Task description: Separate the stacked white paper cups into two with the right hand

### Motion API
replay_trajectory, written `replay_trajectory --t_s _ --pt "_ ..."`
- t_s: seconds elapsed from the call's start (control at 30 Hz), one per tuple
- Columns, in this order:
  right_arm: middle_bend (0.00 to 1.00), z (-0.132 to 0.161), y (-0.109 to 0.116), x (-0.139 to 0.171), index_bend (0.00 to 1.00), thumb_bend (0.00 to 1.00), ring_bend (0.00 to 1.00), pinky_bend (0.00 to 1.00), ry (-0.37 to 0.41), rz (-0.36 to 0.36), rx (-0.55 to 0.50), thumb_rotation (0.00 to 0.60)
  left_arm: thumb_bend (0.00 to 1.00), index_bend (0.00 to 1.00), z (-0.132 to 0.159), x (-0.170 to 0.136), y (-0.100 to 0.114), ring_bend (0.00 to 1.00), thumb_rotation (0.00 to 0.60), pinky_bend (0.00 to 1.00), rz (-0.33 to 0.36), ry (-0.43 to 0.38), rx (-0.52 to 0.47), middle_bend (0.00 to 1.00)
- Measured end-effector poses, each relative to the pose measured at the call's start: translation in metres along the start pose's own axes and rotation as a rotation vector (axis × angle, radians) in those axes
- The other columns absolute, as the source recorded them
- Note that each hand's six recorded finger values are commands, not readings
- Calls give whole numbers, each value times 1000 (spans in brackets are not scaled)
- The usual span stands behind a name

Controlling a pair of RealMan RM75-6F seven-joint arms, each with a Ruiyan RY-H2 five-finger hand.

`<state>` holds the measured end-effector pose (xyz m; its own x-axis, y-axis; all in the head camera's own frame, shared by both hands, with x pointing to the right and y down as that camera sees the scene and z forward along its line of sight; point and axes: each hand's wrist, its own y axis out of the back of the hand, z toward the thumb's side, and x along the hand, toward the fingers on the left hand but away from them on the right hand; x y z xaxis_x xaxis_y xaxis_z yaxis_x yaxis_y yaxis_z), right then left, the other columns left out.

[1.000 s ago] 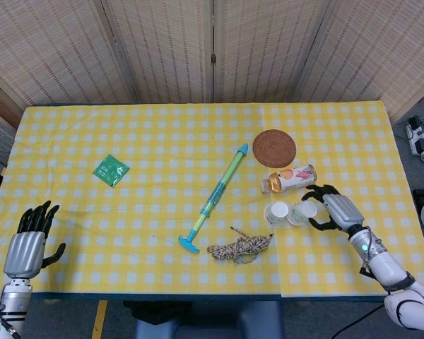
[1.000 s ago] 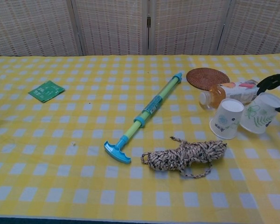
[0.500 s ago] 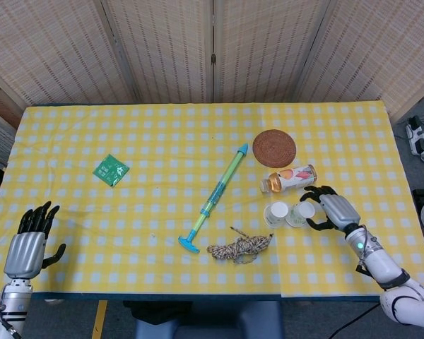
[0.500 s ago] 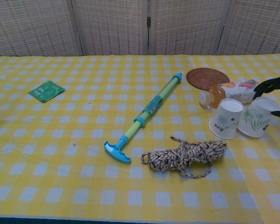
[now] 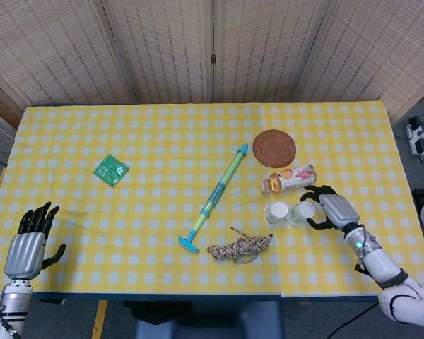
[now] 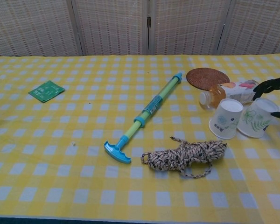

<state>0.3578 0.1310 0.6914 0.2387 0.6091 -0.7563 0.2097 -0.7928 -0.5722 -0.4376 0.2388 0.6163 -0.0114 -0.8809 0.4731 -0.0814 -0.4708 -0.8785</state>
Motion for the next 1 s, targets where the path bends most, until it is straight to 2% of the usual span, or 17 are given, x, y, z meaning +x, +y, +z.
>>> replay_trajectory --t_s 0.1,0.3,0.53,0.73,1.0 --pt "117 -1 -1 1 189 462 114 19 -1 2 3 600 377 51 0 0 0 0 600 0 0 0 -1 0" --pt "106 -2 0 3 111 462 104 17 -4 -2 5 600 377 49 1 1 0 0 600 0 -1 -3 -1 0" --pt "96 0 8 8 94 462 104 17 9 -35 8 600 377 48 2 1 2 0 600 0 4 -5 1 0" --pt "84 4 30 28 93 462 101 17 40 -151 10 600 376 48 4 2 4 0 600 0 11 -11 1 0" --pt "6 6 50 77 34 462 64 0 65 -373 34 600 377 41 9 4 3 0 600 0 16 -27 -1 0"
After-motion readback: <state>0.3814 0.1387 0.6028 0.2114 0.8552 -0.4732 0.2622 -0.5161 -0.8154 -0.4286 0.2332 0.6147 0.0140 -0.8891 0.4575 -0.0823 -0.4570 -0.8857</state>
